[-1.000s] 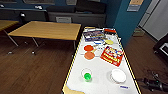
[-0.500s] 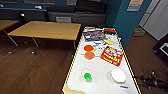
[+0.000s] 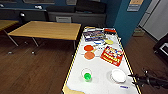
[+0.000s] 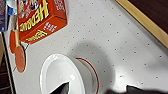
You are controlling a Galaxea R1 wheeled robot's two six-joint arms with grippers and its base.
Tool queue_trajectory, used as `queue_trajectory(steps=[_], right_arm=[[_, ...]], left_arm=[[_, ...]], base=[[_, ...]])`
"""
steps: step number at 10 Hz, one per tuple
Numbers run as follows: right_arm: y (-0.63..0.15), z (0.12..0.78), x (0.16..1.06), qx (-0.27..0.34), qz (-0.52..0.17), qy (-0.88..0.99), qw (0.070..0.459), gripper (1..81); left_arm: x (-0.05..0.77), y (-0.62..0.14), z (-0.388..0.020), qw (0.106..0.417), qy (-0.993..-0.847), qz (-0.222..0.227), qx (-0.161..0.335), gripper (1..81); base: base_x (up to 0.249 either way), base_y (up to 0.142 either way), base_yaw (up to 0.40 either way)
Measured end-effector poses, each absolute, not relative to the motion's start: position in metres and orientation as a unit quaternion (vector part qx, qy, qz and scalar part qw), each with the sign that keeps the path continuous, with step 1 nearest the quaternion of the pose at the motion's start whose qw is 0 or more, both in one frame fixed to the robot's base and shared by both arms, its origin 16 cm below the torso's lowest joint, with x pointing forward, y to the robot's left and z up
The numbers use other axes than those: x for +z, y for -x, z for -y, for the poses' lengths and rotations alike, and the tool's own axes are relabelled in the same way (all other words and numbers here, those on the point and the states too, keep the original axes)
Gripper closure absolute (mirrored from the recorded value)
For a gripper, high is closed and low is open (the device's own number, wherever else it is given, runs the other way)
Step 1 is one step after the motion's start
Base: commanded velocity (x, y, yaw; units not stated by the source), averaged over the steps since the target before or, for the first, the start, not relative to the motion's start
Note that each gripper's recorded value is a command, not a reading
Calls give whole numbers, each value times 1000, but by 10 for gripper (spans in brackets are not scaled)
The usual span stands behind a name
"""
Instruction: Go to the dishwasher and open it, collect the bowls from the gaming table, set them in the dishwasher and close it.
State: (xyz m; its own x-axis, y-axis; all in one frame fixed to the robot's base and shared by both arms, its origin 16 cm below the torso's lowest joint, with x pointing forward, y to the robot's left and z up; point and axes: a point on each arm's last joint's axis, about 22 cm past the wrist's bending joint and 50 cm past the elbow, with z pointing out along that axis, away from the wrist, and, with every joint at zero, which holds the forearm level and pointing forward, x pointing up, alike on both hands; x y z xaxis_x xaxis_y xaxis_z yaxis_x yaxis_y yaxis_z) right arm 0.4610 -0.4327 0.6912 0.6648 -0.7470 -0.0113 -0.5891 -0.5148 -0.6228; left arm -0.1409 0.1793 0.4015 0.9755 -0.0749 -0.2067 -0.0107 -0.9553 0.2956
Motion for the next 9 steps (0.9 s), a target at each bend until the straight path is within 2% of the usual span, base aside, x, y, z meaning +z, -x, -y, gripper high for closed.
queue_trajectory(steps=[5, 9], right_arm=[[-486, 385, 673, -121, -376, 860, 323, 10], [-489, 352, 642, -106, -377, 861, 324, 10]], left_arm=[[401, 141, -182, 145, -983, 13, -110, 10], [401, 141, -184, 143, -983, 11, -111, 10]], base=[[0, 0, 0], [0, 0, 0]])
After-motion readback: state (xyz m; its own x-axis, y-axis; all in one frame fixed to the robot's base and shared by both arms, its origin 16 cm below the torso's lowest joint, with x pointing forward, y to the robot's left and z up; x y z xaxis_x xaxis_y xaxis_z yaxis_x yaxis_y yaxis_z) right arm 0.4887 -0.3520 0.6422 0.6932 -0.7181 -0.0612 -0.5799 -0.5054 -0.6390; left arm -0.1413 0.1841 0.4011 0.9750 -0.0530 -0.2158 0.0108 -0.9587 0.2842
